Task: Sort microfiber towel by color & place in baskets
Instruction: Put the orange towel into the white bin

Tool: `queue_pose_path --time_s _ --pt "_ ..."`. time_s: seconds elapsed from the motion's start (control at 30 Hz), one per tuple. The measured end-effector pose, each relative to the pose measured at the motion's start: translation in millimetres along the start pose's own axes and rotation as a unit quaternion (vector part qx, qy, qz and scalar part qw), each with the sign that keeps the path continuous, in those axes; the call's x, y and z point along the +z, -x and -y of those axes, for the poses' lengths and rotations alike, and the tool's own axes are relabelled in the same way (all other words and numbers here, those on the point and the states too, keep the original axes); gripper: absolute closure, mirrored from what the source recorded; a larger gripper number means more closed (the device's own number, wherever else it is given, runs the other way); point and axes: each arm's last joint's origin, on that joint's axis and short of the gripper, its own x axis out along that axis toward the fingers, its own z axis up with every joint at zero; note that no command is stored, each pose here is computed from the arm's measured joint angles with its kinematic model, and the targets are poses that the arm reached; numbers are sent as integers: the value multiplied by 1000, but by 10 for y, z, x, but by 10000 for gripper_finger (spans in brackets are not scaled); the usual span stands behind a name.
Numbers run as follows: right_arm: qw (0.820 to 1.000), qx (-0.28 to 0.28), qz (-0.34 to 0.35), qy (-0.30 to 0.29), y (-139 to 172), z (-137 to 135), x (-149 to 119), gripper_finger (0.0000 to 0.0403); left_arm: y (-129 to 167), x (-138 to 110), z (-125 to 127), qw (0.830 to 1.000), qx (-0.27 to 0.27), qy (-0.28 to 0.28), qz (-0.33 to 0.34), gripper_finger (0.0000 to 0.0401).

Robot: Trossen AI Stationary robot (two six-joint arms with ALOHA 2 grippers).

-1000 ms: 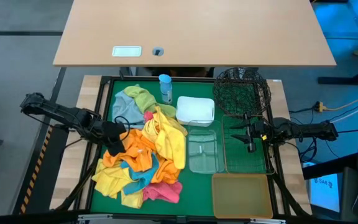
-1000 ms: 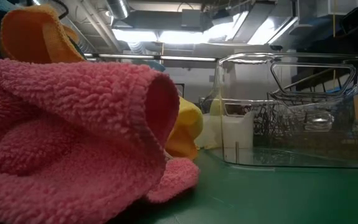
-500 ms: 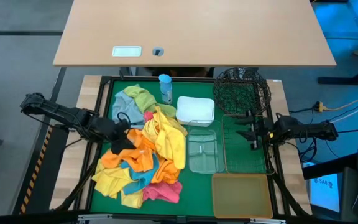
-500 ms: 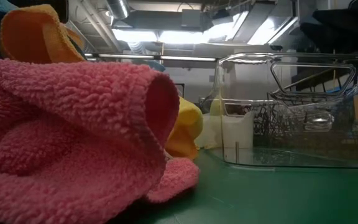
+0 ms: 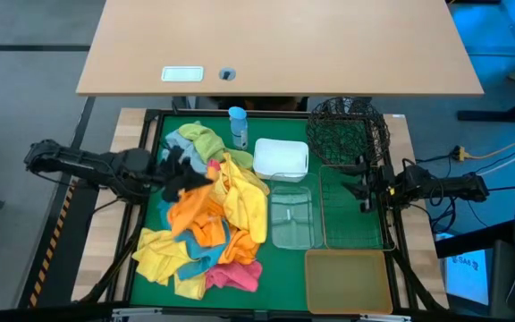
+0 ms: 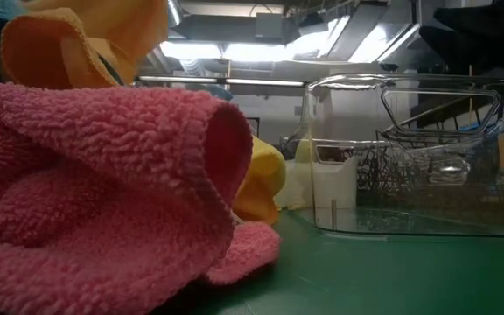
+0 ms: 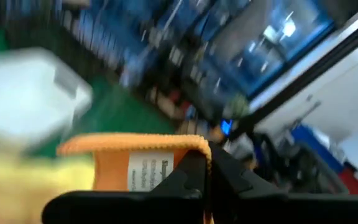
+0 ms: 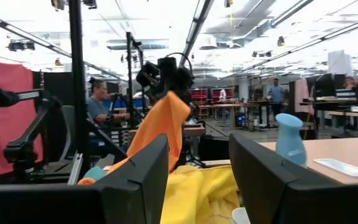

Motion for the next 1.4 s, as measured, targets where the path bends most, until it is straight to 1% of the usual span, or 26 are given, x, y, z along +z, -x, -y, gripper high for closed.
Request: queue_pose_path --time_s 0.13,0.3,0.43,0.53,0.63,0.73,0.93,1.07,1.23,1.4 --pt "1000 -19 -2 0 0 11 -5 233 -35 163 17 996 -21 -53 75 401" --pt "1000 -20 -9 1 0 11 -17 233 -100 328 27 980 -37 -111 159 401" --pt "1000 -20 -21 3 1 12 -40 233 -188 411 13 966 -51 -151 205 401" --pt "999 -20 -30 4 2 12 -58 233 -275 457 -14 957 -61 -166 232 401" --pt "999 -19 -41 6 4 12 -79 233 -387 543 -16 951 -61 -183 242 401" --pt "999 -19 -50 7 5 11 -98 233 -524 680 41 945 -63 -207 246 401" --pt "997 -19 -72 10 11 12 -140 233 -899 972 219 927 -80 -269 250 401" --pt "996 -18 -92 13 17 12 -177 233 -1155 1138 288 921 -85 -289 245 401" --pt "994 -18 -109 15 24 13 -210 233 -1441 1302 274 916 -84 -304 247 401" --pt "993 -16 -113 15 26 12 -219 233 -1701 1423 176 915 -69 -307 251 401"
